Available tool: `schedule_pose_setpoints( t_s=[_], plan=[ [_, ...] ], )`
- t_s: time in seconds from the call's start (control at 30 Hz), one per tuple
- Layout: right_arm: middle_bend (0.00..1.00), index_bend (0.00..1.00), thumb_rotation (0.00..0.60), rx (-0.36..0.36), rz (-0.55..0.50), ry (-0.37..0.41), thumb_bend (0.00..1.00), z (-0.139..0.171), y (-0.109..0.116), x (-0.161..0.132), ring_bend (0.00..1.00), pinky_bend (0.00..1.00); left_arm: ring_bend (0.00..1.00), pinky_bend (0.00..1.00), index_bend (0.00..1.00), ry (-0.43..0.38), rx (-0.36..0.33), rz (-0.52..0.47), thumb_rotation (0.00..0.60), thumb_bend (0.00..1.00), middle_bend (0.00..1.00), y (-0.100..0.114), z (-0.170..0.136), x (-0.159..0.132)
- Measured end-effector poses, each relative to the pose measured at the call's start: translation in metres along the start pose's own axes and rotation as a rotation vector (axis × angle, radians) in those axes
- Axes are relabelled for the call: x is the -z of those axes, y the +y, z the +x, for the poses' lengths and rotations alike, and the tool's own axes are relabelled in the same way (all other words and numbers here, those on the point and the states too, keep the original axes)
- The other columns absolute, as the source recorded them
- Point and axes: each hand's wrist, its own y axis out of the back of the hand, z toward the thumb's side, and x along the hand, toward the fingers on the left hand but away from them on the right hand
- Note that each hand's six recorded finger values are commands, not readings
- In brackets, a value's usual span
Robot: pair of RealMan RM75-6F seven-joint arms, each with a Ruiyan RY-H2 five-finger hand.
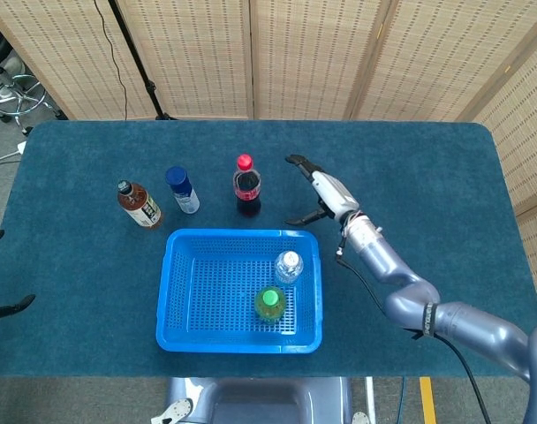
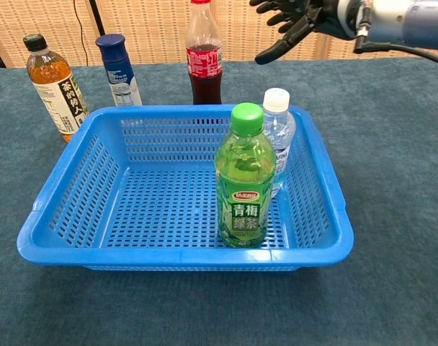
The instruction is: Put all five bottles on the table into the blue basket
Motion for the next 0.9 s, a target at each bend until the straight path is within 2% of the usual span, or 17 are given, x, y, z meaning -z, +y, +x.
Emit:
schedule_pose_setpoints(
  t_s=[0.33, 0.7, 0.77, 0.8, 0.87, 0.9],
  plan=[
    [0.00, 0.00, 0.600, -0.027, -0.034, 0.011, 0.00, -0.039, -0.036, -0.017, 0.00, 0.00, 0.00, 0.00, 0.00, 0.039, -0.003, -0.004, 0.600, 0.04, 0.00, 0.001, 0.007, 0.007],
    [0.00, 0.00, 0.600, 0.041, -0.044, -0.011, 0.00, -0.080, -0.046, -0.020, 0.00, 0.00, 0.00, 0.00, 0.00, 0.081, -0.006, -0.015, 0.600, 0.04, 0.00, 0.002, 0.013, 0.016],
    [0.04, 0.03, 0.600, 0.057, -0.055, -0.020, 0.00, -0.086, -0.047, -0.019, 0.01, 0.06, 0.00, 0.00, 0.00, 0.091, -0.004, -0.019, 0.600, 0.04, 0.00, 0.002, 0.014, 0.018],
    [0.11, 0.09, 0.600, 0.067, -0.064, -0.025, 0.00, -0.089, -0.047, -0.018, 0.06, 0.15, 0.00, 0.00, 0.00, 0.095, -0.005, -0.021, 0.600, 0.04, 0.00, 0.002, 0.015, 0.019],
    [0.30, 0.28, 0.600, 0.084, -0.086, -0.034, 0.00, -0.094, -0.047, -0.017, 0.25, 0.38, 0.00, 0.00, 0.00, 0.104, -0.006, -0.024, 0.600, 0.04, 0.00, 0.003, 0.016, 0.022],
    [0.41, 0.40, 0.600, 0.096, -0.102, -0.041, 0.03, -0.098, -0.047, -0.016, 0.38, 0.51, 0.00, 0.00, 0.00, 0.106, -0.005, -0.025, 0.600, 0.04, 0.00, 0.003, 0.017, 0.022]
  ],
)
